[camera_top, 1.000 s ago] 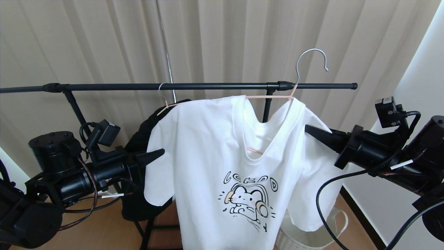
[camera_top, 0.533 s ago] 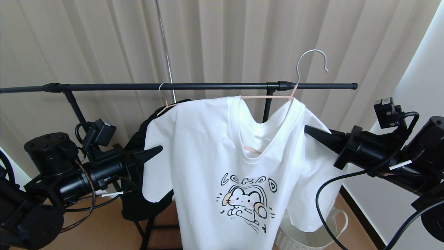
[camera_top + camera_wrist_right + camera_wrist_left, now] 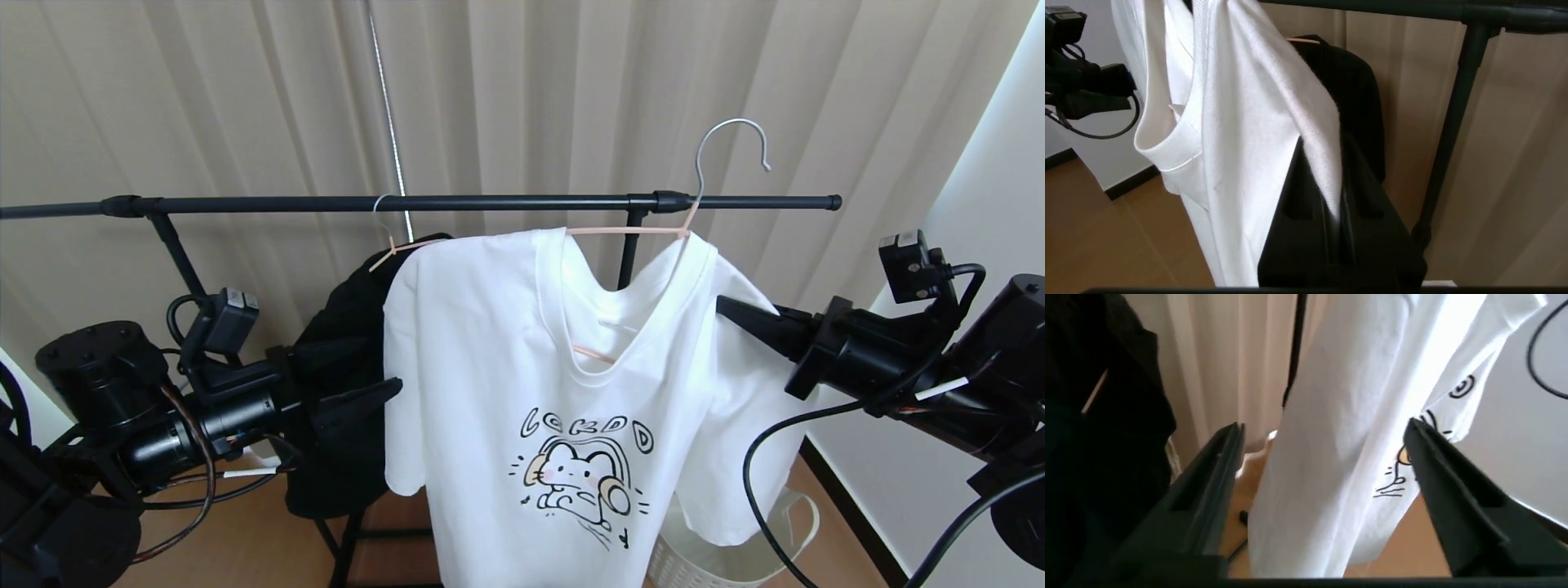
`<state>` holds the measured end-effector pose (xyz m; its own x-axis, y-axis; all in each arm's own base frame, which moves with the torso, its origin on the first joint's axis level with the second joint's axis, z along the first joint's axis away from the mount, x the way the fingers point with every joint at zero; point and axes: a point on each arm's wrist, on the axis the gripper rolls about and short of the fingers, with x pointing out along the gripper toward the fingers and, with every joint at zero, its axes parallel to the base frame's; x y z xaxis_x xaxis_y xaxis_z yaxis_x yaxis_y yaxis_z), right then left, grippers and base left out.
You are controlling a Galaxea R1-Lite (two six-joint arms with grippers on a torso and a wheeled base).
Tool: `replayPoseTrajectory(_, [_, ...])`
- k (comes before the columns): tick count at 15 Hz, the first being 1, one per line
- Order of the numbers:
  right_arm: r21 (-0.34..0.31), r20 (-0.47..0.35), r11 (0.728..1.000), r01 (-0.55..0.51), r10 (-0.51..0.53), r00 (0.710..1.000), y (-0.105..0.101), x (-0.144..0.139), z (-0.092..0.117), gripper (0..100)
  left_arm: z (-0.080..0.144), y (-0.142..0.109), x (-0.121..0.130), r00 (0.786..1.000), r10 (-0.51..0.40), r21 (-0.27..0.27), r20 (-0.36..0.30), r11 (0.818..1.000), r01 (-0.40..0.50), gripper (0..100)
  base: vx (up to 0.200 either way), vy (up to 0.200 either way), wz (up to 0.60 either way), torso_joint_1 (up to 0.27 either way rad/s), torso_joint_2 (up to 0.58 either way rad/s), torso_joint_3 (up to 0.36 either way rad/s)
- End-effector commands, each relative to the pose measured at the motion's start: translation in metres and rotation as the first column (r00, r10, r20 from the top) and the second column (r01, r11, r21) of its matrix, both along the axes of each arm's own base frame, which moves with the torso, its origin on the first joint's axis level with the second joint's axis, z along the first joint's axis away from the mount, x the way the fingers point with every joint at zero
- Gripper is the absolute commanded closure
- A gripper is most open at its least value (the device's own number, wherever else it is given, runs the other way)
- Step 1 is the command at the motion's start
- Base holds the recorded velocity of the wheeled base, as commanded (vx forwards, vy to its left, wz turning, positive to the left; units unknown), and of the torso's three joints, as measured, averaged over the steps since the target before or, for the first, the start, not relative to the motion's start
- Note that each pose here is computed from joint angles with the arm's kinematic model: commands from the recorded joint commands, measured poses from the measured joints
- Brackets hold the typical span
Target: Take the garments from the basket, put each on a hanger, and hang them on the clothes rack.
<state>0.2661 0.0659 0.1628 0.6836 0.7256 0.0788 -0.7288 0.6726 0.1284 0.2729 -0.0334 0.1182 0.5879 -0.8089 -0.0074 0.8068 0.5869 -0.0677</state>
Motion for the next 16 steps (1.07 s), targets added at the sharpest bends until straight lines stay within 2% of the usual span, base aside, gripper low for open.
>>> replayPoseTrajectory(1, [-0.002, -0.002, 1.000, -0.001, 0.001, 1.000, 0.000, 0.000, -0.001, 100, 0.004, 0.005, -0.005, 1.000, -0.014, -0.036, 0.002, 0.999, 0.014, 0, 0.000, 0.000, 0.00, 0.000, 0.00, 0.000])
replayPoseTrajectory(2, [-0.002, -0.005, 1.000, -0.001, 0.001, 1.000, 0.000, 0.000, -0.002, 100, 0.010, 0.005, -0.008, 0.999, -0.030, -0.070, -0.015, 0.997, 0.028, 0, 0.000, 0.000, 0.00, 0.000, 0.00, 0.000])
replayPoseTrajectory(3, [-0.003, -0.007, 1.000, -0.001, 0.001, 1.000, -0.001, 0.000, -0.002, 100, 0.024, 0.005, -0.013, 0.998, -0.046, -0.135, -0.053, 0.990, 0.038, 0, 0.000, 0.000, 0.00, 0.000, 0.00, 0.000])
replayPoseTrajectory(6, [-0.012, -0.010, 0.999, -0.038, 0.038, 0.999, -0.005, -0.003, -0.004, 100, 0.035, 0.003, -0.015, 0.998, -0.054, -0.141, -0.035, 0.989, 0.049, 0, 0.000, 0.000, 0.00, 0.000, 0.00, 0.000])
replayPoseTrajectory(9, [-0.018, -0.031, 0.999, -0.046, 0.045, 0.999, -0.006, -0.001, -0.010, 100, 0.063, 0.001, -0.021, 0.992, -0.060, -0.139, -0.114, 0.989, 0.044, 0, 0.000, 0.000, 0.00, 0.000, 0.00, 0.000])
replayPoseTrajectory(11, [-0.019, -0.040, 0.999, -0.046, 0.045, 0.998, -0.006, 0.001, -0.012, 100, 0.084, 0.003, -0.015, 0.993, -0.051, -0.122, -0.107, 0.992, 0.038, 0, 0.000, 0.000, 0.00, 0.000, 0.00, 0.000])
replayPoseTrajectory(12, [-0.020, -0.049, 0.999, -0.049, 0.048, 0.998, -0.005, 0.004, -0.016, 100, 0.108, 0.002, -0.013, 0.994, -0.048, -0.092, -0.102, 0.995, 0.039, 0, 0.000, 0.000, 0.00, 0.000, 0.00, 0.000])
replayPoseTrajectory(14, [-0.016, -0.019, 0.998, -0.058, 0.057, 0.998, -0.005, 0.005, -0.016, 100, 0.131, -0.002, -0.009, 0.993, -0.059, -0.026, -0.107, 0.998, 0.057, 0, 0.000, 0.000, 0.00, 0.000, 0.00, 0.000])
replayPoseTrajectory(16, [-0.013, -0.008, 0.998, -0.061, 0.061, 0.998, -0.005, 0.005, -0.017, 100, 0.155, -0.016, -0.006, 0.988, -0.108, 0.026, -0.114, 0.993, 0.112, 0, 0.000, 0.000, 0.00, 0.000, 0.00, 0.000])
